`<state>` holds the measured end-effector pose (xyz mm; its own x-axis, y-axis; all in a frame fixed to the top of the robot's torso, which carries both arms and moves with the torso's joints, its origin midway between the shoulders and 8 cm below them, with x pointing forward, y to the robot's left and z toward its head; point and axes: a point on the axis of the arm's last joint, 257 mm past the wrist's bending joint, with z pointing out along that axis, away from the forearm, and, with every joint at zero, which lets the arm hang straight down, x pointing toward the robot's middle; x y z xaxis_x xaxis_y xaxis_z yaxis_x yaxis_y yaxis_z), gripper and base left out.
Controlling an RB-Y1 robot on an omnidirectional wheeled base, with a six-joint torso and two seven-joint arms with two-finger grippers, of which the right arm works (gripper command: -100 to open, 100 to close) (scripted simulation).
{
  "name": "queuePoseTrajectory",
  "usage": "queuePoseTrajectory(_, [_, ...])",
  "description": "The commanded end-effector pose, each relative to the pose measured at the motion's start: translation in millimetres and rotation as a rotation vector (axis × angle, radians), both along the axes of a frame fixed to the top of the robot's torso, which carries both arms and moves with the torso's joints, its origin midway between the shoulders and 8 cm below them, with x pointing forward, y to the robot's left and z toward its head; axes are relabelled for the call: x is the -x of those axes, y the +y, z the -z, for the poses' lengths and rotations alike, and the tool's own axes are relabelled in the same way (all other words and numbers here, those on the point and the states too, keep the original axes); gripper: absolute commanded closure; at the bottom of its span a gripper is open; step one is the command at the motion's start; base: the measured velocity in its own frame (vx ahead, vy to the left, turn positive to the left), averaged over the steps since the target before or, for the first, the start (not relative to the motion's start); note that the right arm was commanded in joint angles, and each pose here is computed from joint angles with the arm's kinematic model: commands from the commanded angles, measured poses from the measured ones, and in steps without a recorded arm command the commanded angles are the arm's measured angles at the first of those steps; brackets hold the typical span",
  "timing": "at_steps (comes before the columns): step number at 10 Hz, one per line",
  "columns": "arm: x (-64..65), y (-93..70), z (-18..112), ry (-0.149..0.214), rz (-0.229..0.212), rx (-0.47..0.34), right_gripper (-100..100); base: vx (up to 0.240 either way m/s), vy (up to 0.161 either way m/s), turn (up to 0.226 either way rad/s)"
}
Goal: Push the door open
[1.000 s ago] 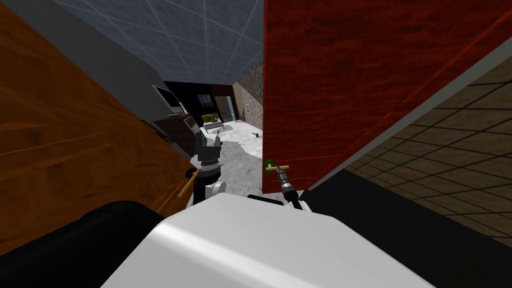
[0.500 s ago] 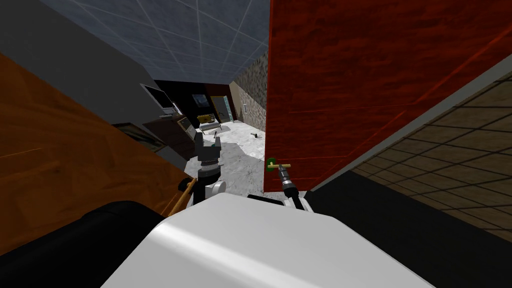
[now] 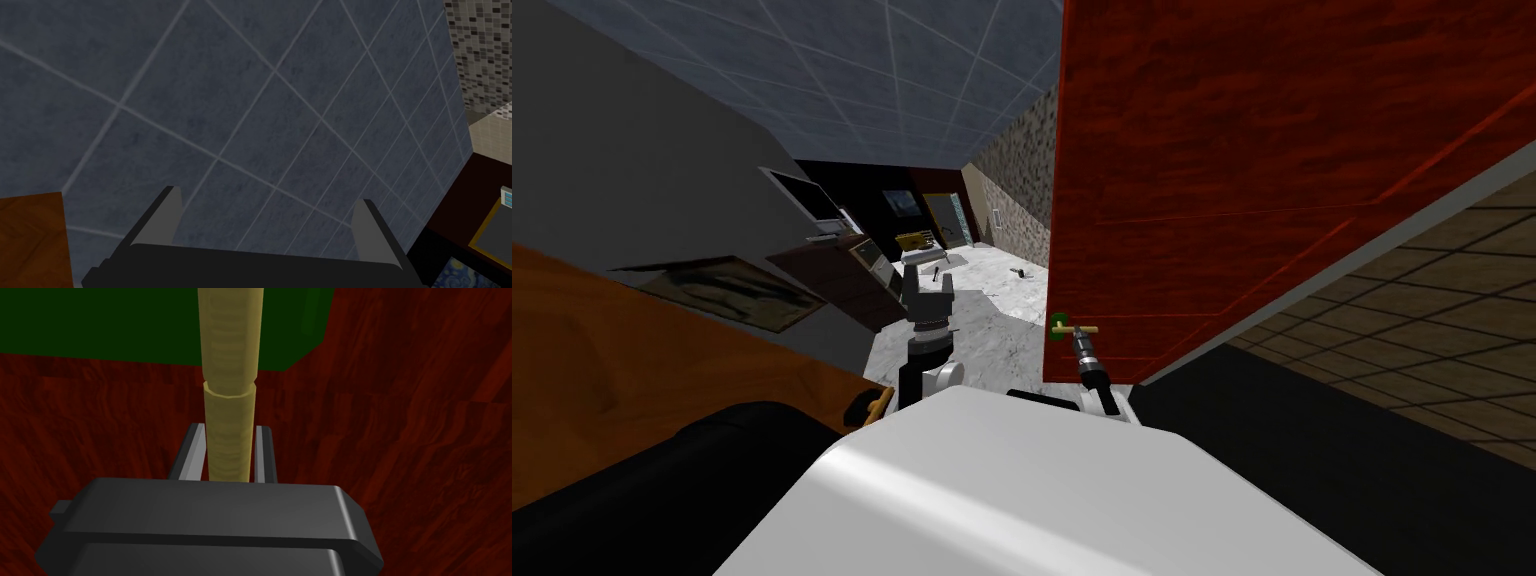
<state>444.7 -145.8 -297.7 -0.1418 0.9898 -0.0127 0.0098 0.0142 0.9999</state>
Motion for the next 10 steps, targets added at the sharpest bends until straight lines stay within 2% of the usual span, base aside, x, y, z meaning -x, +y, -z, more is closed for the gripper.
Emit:
queuePoseTrajectory(1, [-7.3,-2.8,-5.0,-0.010,0.017,-0.012,100,0.135,0.135,-0.078])
queuePoseTrajectory(3, [0.5,-9.3,-0.9,-0.004,0.008,0.017,100,0.109,0.024,-0.117])
queuePoseTrajectory(7, [11.2,-9.8,2.4,-0.001,-0.009,0.042,100,0.204,0.027,-0.172])
queuePoseTrajectory(10, [20.8,-4.0,2.8,-0.001,-0.019,0.042,100,0.217,0.120,-0.248])
